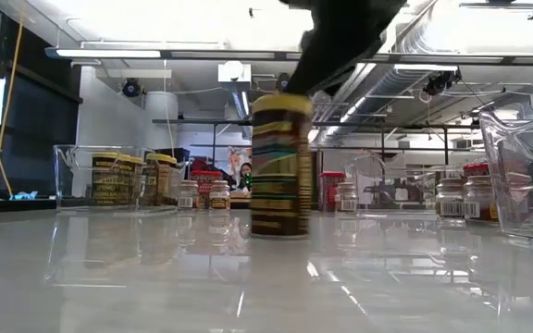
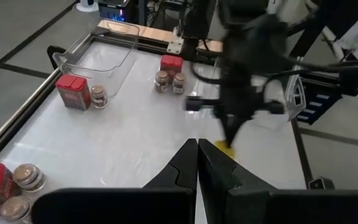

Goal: Sort spices by type
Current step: Put the yellow seasoning bottle into the top left transparent bin

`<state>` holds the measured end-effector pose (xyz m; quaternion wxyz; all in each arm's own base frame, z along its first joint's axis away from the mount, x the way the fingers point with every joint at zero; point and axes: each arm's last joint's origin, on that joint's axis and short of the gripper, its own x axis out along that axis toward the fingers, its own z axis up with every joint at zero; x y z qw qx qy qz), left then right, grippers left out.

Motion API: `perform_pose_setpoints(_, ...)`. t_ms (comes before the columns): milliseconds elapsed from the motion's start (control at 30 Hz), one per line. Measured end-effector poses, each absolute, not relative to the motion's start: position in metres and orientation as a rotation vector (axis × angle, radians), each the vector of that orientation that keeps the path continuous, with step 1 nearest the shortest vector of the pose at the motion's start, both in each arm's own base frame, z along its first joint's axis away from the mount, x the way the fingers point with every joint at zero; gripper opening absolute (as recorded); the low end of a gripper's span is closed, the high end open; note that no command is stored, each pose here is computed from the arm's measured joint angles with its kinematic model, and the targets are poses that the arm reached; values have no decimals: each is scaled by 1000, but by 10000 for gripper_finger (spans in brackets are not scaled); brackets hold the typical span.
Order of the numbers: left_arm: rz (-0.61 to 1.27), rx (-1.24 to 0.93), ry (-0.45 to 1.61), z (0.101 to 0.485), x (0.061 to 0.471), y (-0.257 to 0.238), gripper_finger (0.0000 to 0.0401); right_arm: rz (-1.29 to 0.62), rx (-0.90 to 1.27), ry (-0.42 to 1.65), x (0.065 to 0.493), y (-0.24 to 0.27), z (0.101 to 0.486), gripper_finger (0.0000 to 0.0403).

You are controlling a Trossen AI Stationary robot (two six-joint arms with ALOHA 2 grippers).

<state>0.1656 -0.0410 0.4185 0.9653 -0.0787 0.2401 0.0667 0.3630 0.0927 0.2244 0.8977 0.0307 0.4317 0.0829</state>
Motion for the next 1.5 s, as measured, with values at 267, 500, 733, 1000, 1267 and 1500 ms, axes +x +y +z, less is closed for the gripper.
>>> perform_pose_setpoints(267, 134, -174, 494, 417, 169, -44, 0, 97, 68, 778, 394, 31, 211, 0)
perform_pose_setpoints(500, 133, -181, 493, 417, 170, -44, 0, 54, 105, 591, 422, 1, 194, 0)
perform_pose_setpoints(733, 123, -136, 495, 417, 170, -44, 0, 80, 192, 468, 422, -9, 215, 0)
perform_pose_setpoints(1000, 134, -50, 492, 416, 176, -41, 2, 97, 158, 319, 386, -13, 294, 0)
perform_pose_setpoints(1267, 56, 59, 633, 388, 234, -34, 74, 2, 145, 308, 317, -12, 360, 0)
perform_pose_setpoints(1500, 2, 52, 830, 369, 284, -13, 204, -45, 184, 313, 256, 7, 395, 0)
